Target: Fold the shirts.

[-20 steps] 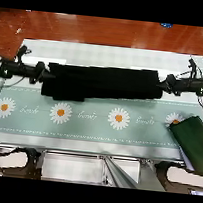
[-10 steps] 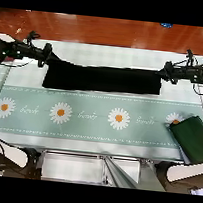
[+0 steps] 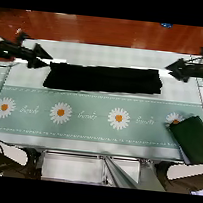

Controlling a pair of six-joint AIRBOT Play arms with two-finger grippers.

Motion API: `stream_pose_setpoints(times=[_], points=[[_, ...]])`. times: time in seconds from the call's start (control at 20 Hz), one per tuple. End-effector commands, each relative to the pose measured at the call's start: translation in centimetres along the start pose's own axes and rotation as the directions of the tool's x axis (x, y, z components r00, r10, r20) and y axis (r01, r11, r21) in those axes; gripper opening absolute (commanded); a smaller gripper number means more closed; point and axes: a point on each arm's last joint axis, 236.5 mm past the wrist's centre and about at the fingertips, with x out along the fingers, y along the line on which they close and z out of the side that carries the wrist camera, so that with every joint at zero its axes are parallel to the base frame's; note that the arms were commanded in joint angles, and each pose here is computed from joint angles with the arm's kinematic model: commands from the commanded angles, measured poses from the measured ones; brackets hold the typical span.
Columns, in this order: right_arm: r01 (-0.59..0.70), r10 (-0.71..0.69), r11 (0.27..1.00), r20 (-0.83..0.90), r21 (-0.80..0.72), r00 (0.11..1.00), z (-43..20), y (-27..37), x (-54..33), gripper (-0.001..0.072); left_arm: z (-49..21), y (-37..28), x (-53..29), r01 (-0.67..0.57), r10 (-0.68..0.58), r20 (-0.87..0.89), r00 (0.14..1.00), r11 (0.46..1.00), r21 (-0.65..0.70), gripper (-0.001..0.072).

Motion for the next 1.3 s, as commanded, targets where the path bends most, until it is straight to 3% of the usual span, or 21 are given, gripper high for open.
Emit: stream_pose_setpoints(times=[0.0,0.2,0.35,0.9,0.95,1.05,1.1,1.2,1.25], points=[[0.19,-0.192,0.981,0.044,0.038,0.98,0.5,-5.6,-7.6,0.0415,-0.9,-1.8,-7.3,-0.053,0.037,0.119,0.992,0.989,0.135,0.0506],[0.215,-0.219,0.963,0.01,0.163,0.976,-3.0,-9.9,-6.4,0.0415,-7.9,-4.3,-6.0,-0.146,0.072,0.276,0.959,0.955,0.258,0.0506],[0.094,-0.09,0.975,-0.029,0.203,0.995,-4.3,-8.3,-1.9,0.0415,-11.8,-4.4,-2.9,-0.211,0.069,0.418,0.906,0.928,0.306,0.0506],[-0.026,0.075,0.985,-0.288,0.171,0.955,-8.4,-2.2,9.8,0.0418,-14.5,-5.9,-0.2,-0.169,0.03,0.374,0.927,0.924,0.344,0.0506],[-0.028,0.07,0.989,-0.291,0.145,0.954,-8.5,-1.3,10.4,0.037,-14.5,-6.0,-0.2,-0.165,0.027,0.374,0.927,0.925,0.342,0.0506],[-0.058,0.08,0.995,-0.294,0.083,0.952,-8.0,0.9,10.6,0.0028,-14.7,-6.3,-0.1,-0.147,0.015,0.367,0.93,0.931,0.335,0.0506],[-0.071,0.081,0.996,-0.284,0.045,0.955,-7.3,2.2,10.0,0.0025,-15.1,-6.4,0.1,-0.136,0.011,0.346,0.938,0.932,0.337,0.0462],[-0.057,0.051,0.998,-0.247,-0.016,0.968,-6.0,3.6,7.7,0.0025,-16.2,-6.8,0.3,-0.116,0.007,0.294,0.956,0.927,0.356,0.0028],[-0.013,-0.006,0.997,-0.242,-0.075,0.97,-5.9,3.8,5.9,0.0025,-16.5,-7.2,0.2,-0.107,0.0,0.28,0.96,0.924,0.366,0.0024]])
